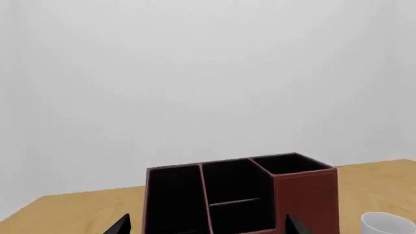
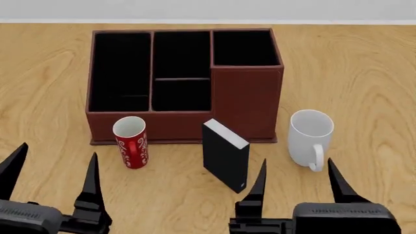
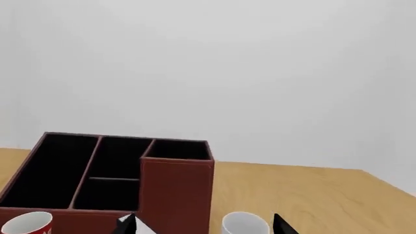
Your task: Pick up the book and place it in the right compartment of the caddy.
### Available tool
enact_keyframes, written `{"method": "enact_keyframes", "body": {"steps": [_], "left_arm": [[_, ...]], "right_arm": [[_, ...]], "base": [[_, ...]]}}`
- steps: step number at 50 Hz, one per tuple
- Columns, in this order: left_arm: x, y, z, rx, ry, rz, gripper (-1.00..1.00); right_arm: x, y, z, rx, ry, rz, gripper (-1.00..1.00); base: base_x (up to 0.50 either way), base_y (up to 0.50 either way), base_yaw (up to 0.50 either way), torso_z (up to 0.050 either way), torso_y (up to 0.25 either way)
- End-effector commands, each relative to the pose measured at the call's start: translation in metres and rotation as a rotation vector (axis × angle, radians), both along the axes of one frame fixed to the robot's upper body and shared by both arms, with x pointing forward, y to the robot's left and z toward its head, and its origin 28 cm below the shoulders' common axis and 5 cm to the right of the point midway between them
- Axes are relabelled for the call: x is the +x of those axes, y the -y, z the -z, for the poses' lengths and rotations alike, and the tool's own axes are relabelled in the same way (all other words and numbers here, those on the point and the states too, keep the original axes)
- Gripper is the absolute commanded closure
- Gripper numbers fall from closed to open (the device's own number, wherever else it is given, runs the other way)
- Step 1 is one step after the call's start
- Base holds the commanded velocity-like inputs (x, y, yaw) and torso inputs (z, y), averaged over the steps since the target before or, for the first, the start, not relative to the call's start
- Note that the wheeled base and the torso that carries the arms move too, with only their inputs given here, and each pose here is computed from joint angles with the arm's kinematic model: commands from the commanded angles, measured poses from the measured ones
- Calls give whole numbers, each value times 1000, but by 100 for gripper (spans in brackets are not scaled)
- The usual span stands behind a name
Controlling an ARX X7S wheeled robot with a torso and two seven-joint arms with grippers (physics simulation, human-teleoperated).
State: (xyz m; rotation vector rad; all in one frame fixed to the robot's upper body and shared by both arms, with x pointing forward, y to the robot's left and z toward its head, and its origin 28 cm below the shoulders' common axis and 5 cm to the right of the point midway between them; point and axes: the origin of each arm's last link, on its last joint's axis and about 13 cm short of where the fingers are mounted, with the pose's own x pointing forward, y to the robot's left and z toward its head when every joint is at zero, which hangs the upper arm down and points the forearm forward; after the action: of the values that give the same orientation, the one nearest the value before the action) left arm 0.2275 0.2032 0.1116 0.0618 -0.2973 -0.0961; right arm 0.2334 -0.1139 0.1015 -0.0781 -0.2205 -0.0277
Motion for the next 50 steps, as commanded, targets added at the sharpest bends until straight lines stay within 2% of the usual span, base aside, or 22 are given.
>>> {"method": "enact_keyframes", "body": {"steps": [1,3,4,6,8,17,22,26,29,31,33,35,50], "left_arm": [[-9,2,-30,66,121,12,-100],[-6,2,-27,99,115,7,-100],[-6,1,-27,86,114,7,-100],[-6,0,-29,77,117,4,-100],[-10,0,-31,74,122,8,-100],[-13,-1,-31,73,128,-7,-100],[-14,3,-29,58,104,36,-100],[-12,4,-28,78,109,17,-100],[-13,3,-30,48,106,3,-100],[-13,2,-29,66,111,-3,-100],[-12,2,-29,51,103,-25,-100],[-13,1,-28,71,116,-19,-100],[-16,0,-33,61,133,-40,-100]], "right_arm": [[-4,7,-30,-11,89,3,-100],[-3,7,-29,-13,81,-1,-100],[-4,7,-29,-9,85,-8,-100],[-6,6,-26,-68,92,-22,-100],[-6,9,-24,-30,83,-21,-100],[-8,7,-24,-31,88,-34,-100],[-8,8,-24,-29,87,-33,-100],[-10,9,-25,-32,94,-29,-100],[-10,9,-26,-30,96,-28,-100],[-10,8,-25,-32,93,-29,-100],[-9,8,-25,-30,92,-27,-100],[-9,8,-25,-21,88,-20,-100],[-9,8,-25,-7,85,-12,-100]], "base": [[0,0,0,50,0],[0,0,0,50,0],[0,0,0,50,0],[0,0,0,50,0],[301,-379,0,50,0],[389,-308,0,50,0],[422,-266,0,48,0],[460,-213,0,0,0],[496,-138,0,0,0],[496,-129,0,0,0],[500,-121,0,0,0],[500,-125,0,0,0],[500,-116,0,0,0]]}}
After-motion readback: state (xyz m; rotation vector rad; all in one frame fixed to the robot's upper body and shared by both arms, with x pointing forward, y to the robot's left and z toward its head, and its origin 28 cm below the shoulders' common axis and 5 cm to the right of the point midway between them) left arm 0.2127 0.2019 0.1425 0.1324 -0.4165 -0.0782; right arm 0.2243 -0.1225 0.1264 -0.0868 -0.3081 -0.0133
